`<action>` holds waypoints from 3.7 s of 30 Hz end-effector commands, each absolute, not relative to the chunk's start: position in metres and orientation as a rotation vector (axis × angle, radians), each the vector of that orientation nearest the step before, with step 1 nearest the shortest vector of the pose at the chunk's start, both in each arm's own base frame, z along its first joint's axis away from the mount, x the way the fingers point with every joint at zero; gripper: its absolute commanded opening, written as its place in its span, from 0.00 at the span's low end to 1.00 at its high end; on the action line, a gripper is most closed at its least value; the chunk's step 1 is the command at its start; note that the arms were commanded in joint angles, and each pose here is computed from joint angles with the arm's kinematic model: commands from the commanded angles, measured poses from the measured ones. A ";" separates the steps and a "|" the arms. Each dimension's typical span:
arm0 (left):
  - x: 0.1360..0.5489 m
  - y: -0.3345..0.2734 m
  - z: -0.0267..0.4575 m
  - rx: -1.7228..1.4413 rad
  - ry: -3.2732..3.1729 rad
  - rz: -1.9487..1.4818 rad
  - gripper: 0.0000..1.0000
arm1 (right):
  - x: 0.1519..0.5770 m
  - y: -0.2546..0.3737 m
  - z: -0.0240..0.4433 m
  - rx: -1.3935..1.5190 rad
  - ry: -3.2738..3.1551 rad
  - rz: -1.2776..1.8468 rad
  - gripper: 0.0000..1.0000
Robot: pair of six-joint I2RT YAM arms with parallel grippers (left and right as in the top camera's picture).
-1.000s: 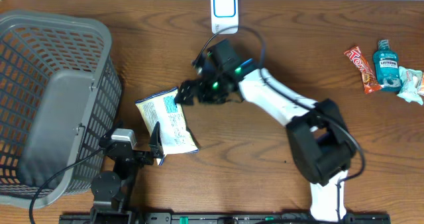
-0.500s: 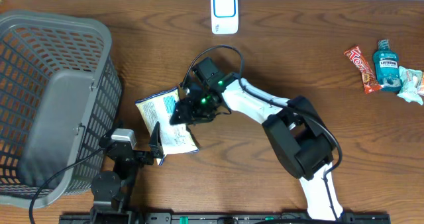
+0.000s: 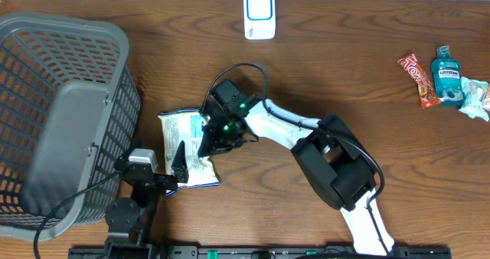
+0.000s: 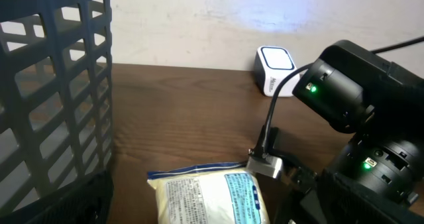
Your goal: Scan the item barcode
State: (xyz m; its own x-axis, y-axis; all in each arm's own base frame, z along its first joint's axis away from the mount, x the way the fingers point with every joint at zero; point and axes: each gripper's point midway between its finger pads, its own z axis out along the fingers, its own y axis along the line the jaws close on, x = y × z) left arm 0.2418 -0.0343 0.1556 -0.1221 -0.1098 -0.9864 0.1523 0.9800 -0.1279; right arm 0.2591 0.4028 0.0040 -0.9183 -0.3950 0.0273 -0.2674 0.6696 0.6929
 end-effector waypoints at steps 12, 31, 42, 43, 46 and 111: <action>0.242 -0.033 0.140 0.023 1.716 -0.225 0.98 | 0.313 0.252 -0.036 0.394 -2.913 -0.486 0.01; 0.242 -0.033 0.140 0.023 1.716 -0.225 0.98 | 0.324 0.295 0.057 0.500 -2.860 -1.076 0.99; 0.242 -0.033 0.140 0.023 1.716 -0.225 0.98 | 0.287 0.384 -0.019 0.529 -2.848 -0.999 0.99; 0.242 -0.033 0.140 0.023 1.716 -0.225 0.98 | 0.284 0.386 -0.024 0.536 -2.841 -0.995 0.99; 0.242 -0.033 0.140 0.023 1.716 -0.225 0.98 | 0.273 0.388 -0.042 0.546 -2.829 -0.938 0.83; 0.242 -0.033 0.140 0.023 1.716 -0.225 0.98 | 0.307 0.283 -0.021 0.558 -3.187 -0.049 0.01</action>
State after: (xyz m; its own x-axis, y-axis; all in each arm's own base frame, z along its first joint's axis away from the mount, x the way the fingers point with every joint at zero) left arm 0.2418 -0.0343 0.1557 -0.1217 -0.1098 -0.9865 0.1523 0.9800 -0.1279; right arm 0.2731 0.3533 0.0121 -0.9315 -0.3538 -0.0841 -0.3615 0.8760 0.3192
